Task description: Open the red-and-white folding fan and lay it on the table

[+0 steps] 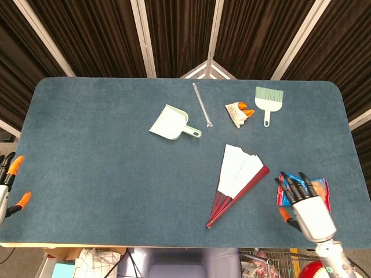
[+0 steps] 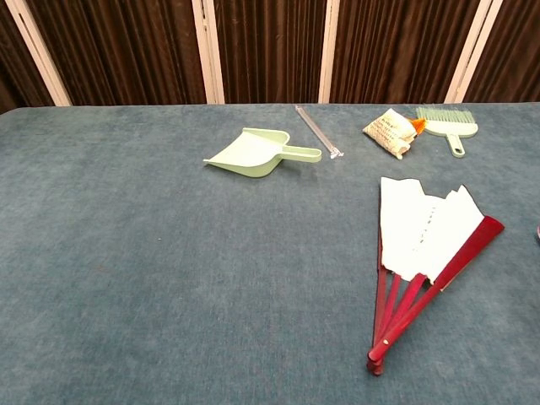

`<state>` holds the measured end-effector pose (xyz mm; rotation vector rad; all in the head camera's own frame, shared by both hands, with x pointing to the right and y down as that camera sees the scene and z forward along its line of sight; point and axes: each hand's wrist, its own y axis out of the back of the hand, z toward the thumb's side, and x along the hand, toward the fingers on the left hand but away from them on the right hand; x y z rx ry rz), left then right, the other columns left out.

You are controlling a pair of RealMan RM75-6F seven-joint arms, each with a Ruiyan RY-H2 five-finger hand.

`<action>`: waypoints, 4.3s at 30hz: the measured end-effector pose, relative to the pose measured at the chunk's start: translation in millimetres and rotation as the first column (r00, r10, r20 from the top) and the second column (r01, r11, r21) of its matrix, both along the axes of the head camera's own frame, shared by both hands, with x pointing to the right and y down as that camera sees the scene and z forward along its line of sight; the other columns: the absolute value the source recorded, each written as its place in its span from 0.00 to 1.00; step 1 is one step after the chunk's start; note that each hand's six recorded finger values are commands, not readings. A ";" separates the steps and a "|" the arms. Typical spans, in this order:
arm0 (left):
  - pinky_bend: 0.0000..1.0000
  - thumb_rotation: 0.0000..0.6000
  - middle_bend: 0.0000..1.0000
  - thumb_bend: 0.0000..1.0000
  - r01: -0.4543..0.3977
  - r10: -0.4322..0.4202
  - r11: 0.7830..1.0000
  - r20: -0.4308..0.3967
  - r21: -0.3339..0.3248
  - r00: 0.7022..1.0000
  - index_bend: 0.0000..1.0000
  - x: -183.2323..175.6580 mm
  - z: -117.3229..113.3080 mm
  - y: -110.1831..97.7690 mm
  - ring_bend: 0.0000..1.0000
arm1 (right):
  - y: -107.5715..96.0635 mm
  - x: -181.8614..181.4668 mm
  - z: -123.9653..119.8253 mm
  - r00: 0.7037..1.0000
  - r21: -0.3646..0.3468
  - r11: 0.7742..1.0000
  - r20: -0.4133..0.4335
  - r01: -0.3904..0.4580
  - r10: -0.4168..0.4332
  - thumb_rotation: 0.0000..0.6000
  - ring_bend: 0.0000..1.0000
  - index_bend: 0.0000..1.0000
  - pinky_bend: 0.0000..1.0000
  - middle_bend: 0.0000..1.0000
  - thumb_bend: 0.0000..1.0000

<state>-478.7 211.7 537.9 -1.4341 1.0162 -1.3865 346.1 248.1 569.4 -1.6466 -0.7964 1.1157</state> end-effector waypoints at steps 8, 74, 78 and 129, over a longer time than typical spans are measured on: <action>0.13 1.00 0.00 0.37 0.015 -0.015 1.000 -0.003 0.008 1.000 0.00 -4.7 -3.3 -0.7 0.00 | 13.2 -39.7 47.4 0.992 -0.075 0.990 -0.031 0.120 -0.123 1.00 0.20 0.18 0.12 0.10 0.34; 0.13 1.00 0.00 0.37 0.012 -0.010 0.999 0.054 -0.031 0.998 0.00 3.1 15.2 -5.3 0.00 | 6.4 -86.4 135.7 0.973 -0.116 0.969 -0.043 0.220 -0.226 1.00 0.20 0.49 0.14 0.10 0.34; 0.13 1.00 0.00 0.37 0.011 -0.009 0.999 0.053 -0.031 0.999 0.00 3.8 15.3 -5.2 0.00 | 6.0 -86.9 136.0 0.973 -0.116 0.968 -0.045 0.221 -0.228 1.00 0.22 0.53 0.15 0.10 0.34; 0.13 1.00 0.00 0.37 -0.008 0.008 1.000 0.016 -0.019 1.000 0.00 5.6 9.9 -5.5 0.00 | -116.7 -146.1 -25.1 0.958 -0.123 0.962 0.185 0.243 -0.219 1.00 0.24 0.67 0.16 0.14 0.42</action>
